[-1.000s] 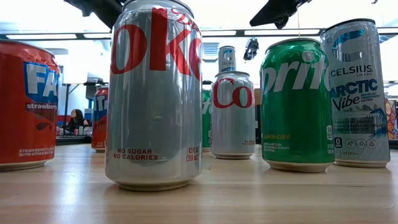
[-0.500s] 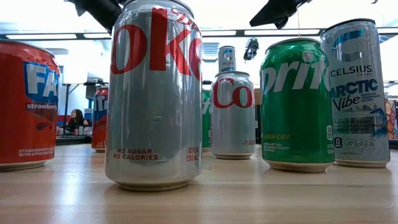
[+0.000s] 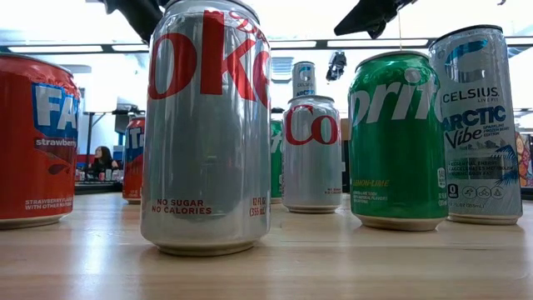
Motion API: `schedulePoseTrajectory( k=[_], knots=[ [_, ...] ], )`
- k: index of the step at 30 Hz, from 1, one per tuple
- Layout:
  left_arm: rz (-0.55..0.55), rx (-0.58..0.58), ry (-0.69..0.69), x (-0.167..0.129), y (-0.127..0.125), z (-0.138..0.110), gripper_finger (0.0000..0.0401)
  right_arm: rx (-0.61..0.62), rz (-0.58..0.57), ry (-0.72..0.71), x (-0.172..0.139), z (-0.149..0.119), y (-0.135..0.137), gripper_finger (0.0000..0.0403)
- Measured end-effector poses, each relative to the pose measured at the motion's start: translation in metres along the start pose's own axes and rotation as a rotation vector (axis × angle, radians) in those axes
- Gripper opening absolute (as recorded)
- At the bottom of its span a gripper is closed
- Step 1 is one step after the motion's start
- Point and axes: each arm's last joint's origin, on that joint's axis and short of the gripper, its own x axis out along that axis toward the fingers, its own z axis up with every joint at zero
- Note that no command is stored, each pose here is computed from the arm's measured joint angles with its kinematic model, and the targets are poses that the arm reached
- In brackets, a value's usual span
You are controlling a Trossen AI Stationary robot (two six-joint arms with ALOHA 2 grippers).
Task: Place canned beverage on shelf
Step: Put the center orange soda can on the shelf
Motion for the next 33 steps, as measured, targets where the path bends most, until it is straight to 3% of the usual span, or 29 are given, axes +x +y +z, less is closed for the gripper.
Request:
schedulePoseTrajectory(
  k=[14, 21, 33],
  knots=[
    [0.019, -0.054, -0.012, 0.005, 0.006, 0.002, 0.0000, 0.003, 0.000, 0.000, 0.000, 0.000, 0.000, 0.0009],
    [-0.203, -0.042, -0.029, 0.006, -0.002, 0.002, 0.0000, 0.011, -0.001, -0.001, 0.000, 0.000, 0.000, 0.0009],
    [-0.040, -0.044, -0.041, 0.023, -0.007, 0.006, 0.0000, 0.021, -0.002, -0.007, 0.000, 0.001, 0.000, 0.0009]
  ],
)
